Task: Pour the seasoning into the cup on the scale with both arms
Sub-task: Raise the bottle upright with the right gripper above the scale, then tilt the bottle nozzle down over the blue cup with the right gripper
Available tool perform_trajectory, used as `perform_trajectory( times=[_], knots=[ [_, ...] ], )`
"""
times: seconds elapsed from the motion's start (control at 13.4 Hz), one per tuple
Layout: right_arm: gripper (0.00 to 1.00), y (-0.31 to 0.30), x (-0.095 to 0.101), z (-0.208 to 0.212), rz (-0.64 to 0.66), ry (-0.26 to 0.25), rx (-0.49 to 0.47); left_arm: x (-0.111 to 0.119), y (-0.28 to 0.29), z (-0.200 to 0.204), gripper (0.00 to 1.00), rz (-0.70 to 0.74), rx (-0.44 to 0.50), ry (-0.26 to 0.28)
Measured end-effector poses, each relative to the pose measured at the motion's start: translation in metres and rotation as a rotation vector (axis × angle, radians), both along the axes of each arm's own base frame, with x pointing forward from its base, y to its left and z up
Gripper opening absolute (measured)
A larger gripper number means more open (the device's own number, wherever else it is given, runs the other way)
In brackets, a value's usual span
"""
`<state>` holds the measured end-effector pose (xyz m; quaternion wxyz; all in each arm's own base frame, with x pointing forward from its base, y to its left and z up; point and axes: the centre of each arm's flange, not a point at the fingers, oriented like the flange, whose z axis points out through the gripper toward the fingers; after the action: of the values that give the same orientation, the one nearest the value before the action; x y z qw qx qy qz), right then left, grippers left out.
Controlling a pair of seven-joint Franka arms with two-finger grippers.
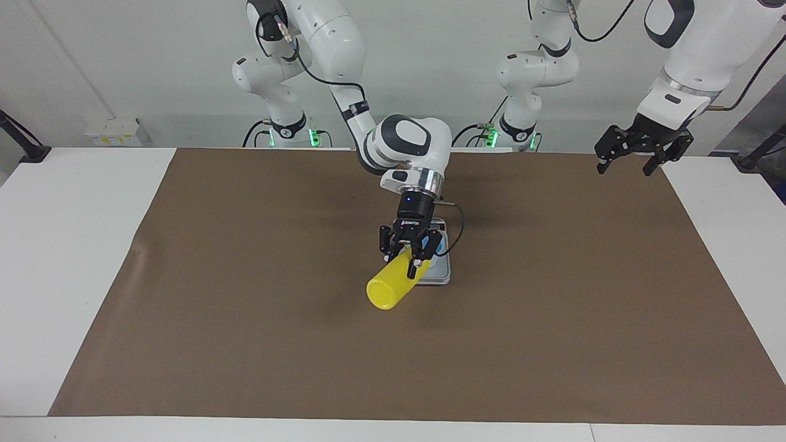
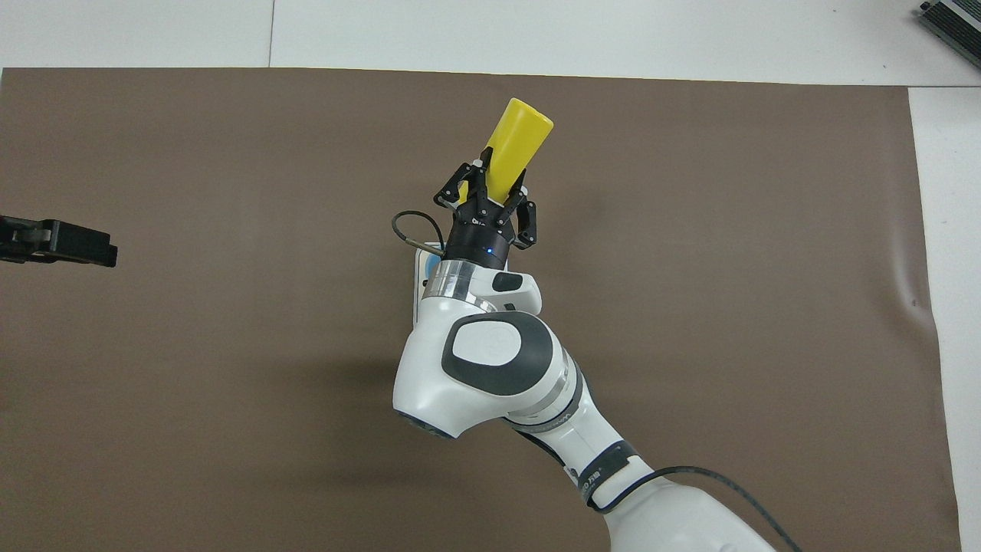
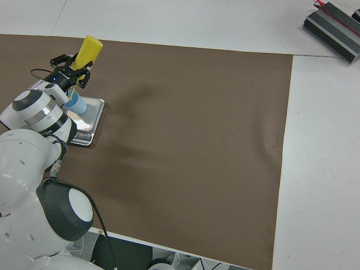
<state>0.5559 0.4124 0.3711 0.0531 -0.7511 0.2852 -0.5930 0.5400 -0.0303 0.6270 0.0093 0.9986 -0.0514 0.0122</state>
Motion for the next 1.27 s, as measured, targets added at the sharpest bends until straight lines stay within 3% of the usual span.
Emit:
perform_trajectory(
  times=[0.3, 0.52, 0.97, 1.27],
  knots=[
    [0.52, 0.001, -0.001, 0.001, -0.010, 0.004, 0.029, 0.000, 0.000, 0.000, 1.00, 0.000, 0.000, 0.000],
    [0.52, 0.002, -0.002, 0.006, -0.091, 0.075, 0.144, 0.000, 0.000, 0.000, 1.00, 0.000, 0.000, 0.000],
    [0.52, -0.035, 0.008, 0.081, -0.348, 0.263, 0.587, 0.000, 0.000, 0.000, 1.00, 0.000, 0.000, 0.000],
    [0.52, -0.075, 0.026, 0.095, -0.550, 0.450, 0.862, 0.000, 0.000, 0.000, 1.00, 0.000, 0.000, 0.000]
  ],
)
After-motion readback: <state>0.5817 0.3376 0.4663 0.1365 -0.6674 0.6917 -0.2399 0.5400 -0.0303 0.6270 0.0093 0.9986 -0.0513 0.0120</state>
